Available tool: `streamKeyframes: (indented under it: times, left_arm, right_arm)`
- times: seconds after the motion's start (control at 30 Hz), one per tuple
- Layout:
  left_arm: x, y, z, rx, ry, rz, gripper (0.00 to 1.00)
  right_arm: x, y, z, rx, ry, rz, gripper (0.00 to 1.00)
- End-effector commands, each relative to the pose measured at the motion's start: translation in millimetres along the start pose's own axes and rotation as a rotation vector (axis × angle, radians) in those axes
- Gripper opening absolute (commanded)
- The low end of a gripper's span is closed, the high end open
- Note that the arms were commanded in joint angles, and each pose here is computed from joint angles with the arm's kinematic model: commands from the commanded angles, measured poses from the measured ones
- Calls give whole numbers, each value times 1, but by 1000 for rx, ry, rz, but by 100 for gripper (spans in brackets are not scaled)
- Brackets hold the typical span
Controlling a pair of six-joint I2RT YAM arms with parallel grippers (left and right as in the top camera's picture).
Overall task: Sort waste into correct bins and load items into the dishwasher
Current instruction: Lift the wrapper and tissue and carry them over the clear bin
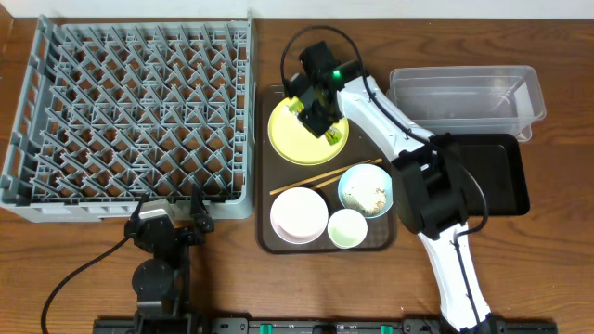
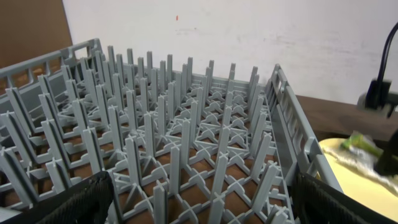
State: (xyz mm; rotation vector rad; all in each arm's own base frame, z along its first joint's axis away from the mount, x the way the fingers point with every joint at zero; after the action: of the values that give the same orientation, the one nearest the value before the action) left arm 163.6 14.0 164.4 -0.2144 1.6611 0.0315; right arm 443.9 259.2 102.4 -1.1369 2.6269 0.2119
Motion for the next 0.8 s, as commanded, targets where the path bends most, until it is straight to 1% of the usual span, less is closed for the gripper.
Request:
streamKeyframes:
  times: [0.0,0.07,0.17,0.27,0.37,0.53,0.63,0.77]
  left_arm:
    - [14,3,2,-17,44,0,92]
    - [14,3,2,-17,44,0,92]
    - [14,3,2,-17,44,0,93]
    - [14,3,2,-17,44,0,93]
    - [14,3,2,-17,44,0,92]
    - [14,3,2,-17,44,0,92]
    - [14,3,2,-17,44,0,92]
    - [14,3,2,-17,44,0,92]
  right_arm:
    - [-29,-6,-72,66,-166,123,1]
    - [-35,-13,-110,104,-244,200,1]
    - [-30,-31,-167,197,-348,349,1]
    - [-14,-54,-211,293,-408,497,1]
    - [8,-79,-238,357,-425,631,1]
    - [46,-120,-245,385,-382,858,1]
    - [70,-143,-241,390,-355,1053,1]
    - [93,-164,-235,392,-358,1301,1]
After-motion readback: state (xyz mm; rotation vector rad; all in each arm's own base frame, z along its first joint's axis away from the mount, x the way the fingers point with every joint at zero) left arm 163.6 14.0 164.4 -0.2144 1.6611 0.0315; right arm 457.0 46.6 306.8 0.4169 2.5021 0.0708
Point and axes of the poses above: each gripper's point midway between its finger pads, its own z axis out along the fingers, its own y axis along the line the jaws close on, x = y × z, the point moved 8 cm from there along -z, back along the fingers
